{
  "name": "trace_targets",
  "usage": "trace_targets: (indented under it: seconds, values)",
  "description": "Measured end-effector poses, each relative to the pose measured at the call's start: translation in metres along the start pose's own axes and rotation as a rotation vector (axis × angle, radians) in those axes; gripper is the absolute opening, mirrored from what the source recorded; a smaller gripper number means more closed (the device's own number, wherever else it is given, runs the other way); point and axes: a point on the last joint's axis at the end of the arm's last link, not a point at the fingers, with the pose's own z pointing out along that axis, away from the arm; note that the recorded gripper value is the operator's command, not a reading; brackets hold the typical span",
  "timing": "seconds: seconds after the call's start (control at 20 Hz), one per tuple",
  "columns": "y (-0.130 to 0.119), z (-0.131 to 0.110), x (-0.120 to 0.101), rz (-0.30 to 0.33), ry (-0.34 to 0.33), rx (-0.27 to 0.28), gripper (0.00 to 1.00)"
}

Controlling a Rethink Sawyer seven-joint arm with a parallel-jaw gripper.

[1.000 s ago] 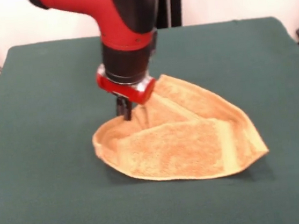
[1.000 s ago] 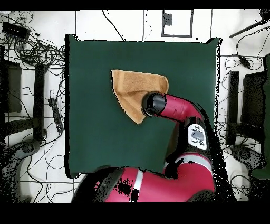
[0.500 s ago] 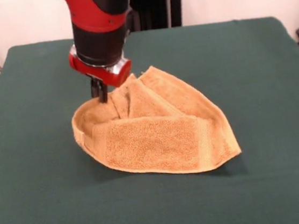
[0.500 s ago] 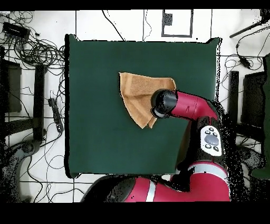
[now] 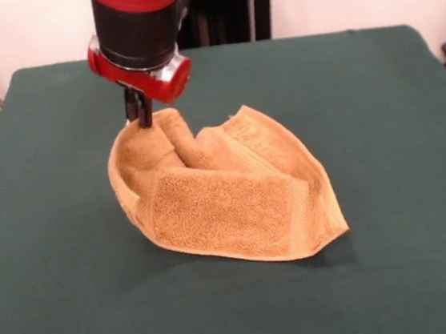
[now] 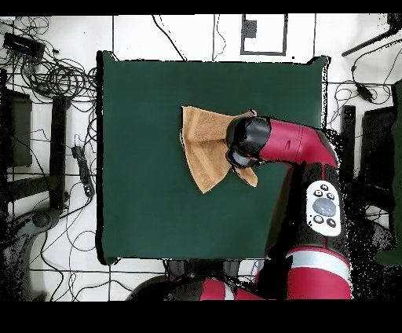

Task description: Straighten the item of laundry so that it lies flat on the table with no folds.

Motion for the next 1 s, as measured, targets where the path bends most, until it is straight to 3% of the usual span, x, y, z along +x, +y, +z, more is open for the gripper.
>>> trace_targets:
  seconds: [0.25,0.5,0.55,0.7,0.8,0.85,1.0]
  values:
    - [0.004,-0.009,-0.017,-0.020,-0.036,-0.024,0.00]
    - [-0.002,0.007,-0.039,-0.046,-0.077,-0.080,0.00]
    - [-0.008,0.026,-0.057,-0.066,-0.129,-0.118,0.00]
    - [-0.015,0.054,-0.076,-0.101,-0.204,-0.158,0.00]
    - [-0.019,0.070,-0.084,-0.125,-0.244,-0.175,0.00]
    - [-0.022,0.093,-0.089,-0.162,-0.286,-0.192,0.00]
    - [-0.022,0.115,-0.091,-0.203,-0.312,-0.209,0.00]
